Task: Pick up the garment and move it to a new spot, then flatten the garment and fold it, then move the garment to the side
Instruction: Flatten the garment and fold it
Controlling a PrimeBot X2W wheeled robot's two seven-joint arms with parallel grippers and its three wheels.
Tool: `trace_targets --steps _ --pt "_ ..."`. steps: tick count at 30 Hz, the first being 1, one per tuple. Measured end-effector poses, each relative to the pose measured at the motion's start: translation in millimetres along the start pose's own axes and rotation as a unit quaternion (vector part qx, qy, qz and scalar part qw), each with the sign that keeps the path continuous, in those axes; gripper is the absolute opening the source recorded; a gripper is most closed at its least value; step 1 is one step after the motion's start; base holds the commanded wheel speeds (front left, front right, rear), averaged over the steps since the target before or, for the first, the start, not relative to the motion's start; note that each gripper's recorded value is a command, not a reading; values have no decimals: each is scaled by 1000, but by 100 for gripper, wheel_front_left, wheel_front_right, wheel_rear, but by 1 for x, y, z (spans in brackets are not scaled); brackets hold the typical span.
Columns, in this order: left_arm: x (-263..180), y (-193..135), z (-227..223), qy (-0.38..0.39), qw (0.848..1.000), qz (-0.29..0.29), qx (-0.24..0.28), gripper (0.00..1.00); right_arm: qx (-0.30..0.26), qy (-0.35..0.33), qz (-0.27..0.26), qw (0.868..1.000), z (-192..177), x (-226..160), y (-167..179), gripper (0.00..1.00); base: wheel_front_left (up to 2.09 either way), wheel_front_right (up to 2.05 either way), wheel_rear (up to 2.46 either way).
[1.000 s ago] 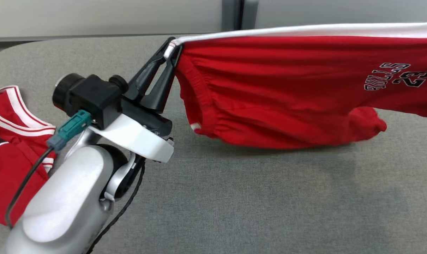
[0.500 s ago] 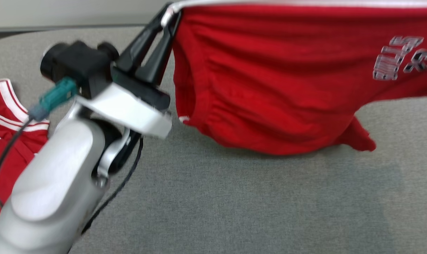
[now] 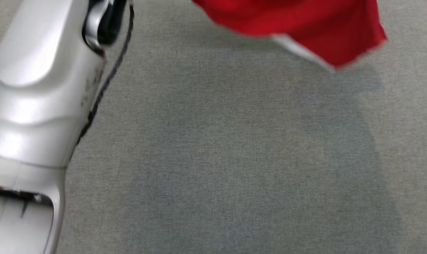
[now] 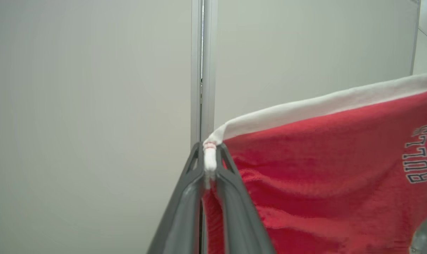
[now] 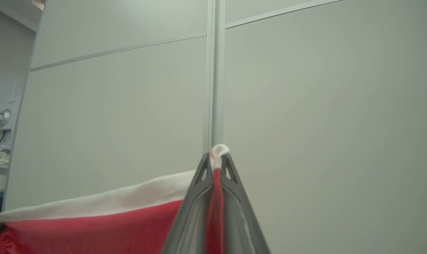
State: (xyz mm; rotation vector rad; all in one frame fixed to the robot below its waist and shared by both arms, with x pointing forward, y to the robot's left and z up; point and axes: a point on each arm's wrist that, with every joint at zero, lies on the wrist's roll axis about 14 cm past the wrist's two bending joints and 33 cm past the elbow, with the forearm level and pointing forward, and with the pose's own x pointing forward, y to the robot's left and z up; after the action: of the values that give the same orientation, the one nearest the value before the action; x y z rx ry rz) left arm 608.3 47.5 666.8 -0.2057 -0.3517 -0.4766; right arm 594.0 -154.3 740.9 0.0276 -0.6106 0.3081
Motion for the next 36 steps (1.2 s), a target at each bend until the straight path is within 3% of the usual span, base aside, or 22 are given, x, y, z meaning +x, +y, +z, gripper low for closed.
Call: trace_targets --steps 4,9,13,17,20,27,36 --pt "18 10 6 -11 1000 18 1 0 12 9 7 1000 -6 22 10 0 0 0 0" --pt "13 28 -41 45 997 52 -21 0 42 101 12 994 -73 14 32 0 0 0 0" --pt "-8 40 -97 102 990 85 -55 0 72 174 4 982 -133 -12 44 0 0 0 0" --pt "-48 51 -160 171 974 120 -85 0 101 254 -10 962 -193 -61 51 0 0 0 0" --pt "-69 48 -186 198 967 127 -97 0 122 284 -26 951 -217 -91 51 0 0 0 0" --pt "-110 32 -192 205 967 116 -97 0 148 279 -49 947 -211 -145 49 0 0 0 0" --pt "-168 -15 -161 182 973 93 -111 0 151 277 -71 946 -165 -224 59 0 0 0 0"
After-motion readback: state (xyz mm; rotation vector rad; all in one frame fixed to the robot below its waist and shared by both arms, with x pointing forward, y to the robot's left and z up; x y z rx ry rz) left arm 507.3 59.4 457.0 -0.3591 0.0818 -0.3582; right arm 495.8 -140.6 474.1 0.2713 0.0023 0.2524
